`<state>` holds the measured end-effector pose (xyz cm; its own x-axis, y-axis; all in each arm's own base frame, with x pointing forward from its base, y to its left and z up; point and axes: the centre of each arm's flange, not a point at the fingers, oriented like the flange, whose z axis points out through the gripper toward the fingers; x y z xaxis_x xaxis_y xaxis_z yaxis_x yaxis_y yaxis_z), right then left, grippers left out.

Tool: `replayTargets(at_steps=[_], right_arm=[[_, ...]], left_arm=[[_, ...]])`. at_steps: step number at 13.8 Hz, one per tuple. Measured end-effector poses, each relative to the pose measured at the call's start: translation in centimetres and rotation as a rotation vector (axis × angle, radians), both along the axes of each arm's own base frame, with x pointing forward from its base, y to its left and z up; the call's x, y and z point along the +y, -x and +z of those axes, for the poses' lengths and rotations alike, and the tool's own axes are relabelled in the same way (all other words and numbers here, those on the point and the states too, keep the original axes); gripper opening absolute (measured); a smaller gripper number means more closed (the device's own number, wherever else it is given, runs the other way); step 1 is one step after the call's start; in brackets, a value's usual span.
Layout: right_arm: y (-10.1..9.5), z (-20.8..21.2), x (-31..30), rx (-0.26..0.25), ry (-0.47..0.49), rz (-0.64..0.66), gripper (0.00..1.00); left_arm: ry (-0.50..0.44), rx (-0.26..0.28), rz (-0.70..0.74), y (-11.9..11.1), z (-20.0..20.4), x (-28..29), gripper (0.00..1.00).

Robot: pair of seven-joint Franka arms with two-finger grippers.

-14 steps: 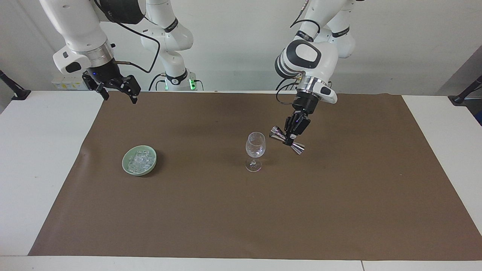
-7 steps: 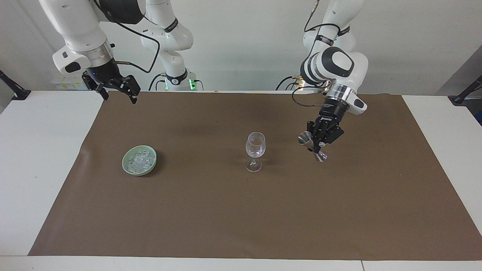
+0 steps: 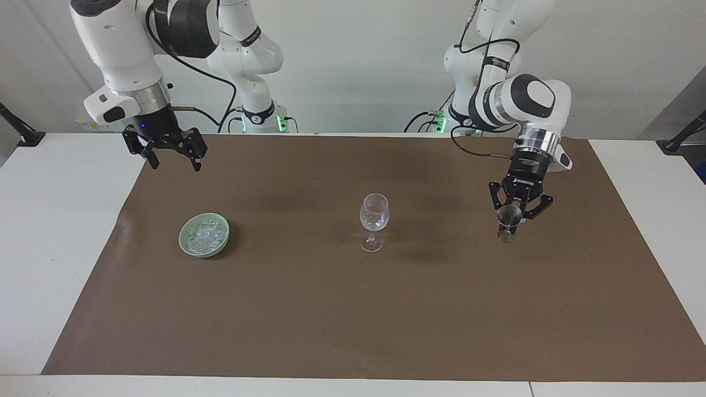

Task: Pour wine and add ice with both arms

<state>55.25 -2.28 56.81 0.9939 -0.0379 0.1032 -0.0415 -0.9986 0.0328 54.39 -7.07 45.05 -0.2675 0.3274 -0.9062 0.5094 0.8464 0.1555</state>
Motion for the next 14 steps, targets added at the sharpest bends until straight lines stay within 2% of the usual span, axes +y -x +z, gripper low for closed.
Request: replayTargets(at_steps=[2, 5, 7, 10, 14], right_arm=[[0.0, -1.8, 0.0, -0.001, 0.000, 0.004, 1.00], [-0.3, -4.9, 0.1, -0.036, 0.003, 0.031, 1.00], [-0.1, -8.2, 0.0, -0.040, 0.006, 0.061, 1.00], [-0.1, -12.4, -1.1, -0.004, 0.014, 0.117, 1.00], [-0.3, -17.1, -2.5, -0.027, 0.028, 0.173, 1.00]], left_arm=[[0.070, 0.020, 0.041, -0.4, 0.0, 1.6, 0.22], [0.163, 0.024, 0.057, -1.2, -0.3, 4.4, 0.22], [0.195, 0.024, 0.057, -1.5, -1.1, 6.1, 0.22], [0.234, 0.026, 0.055, -2.0, -2.4, 8.3, 0.22], [0.283, 0.036, 0.055, -2.4, -4.8, 11.5, 0.22]])
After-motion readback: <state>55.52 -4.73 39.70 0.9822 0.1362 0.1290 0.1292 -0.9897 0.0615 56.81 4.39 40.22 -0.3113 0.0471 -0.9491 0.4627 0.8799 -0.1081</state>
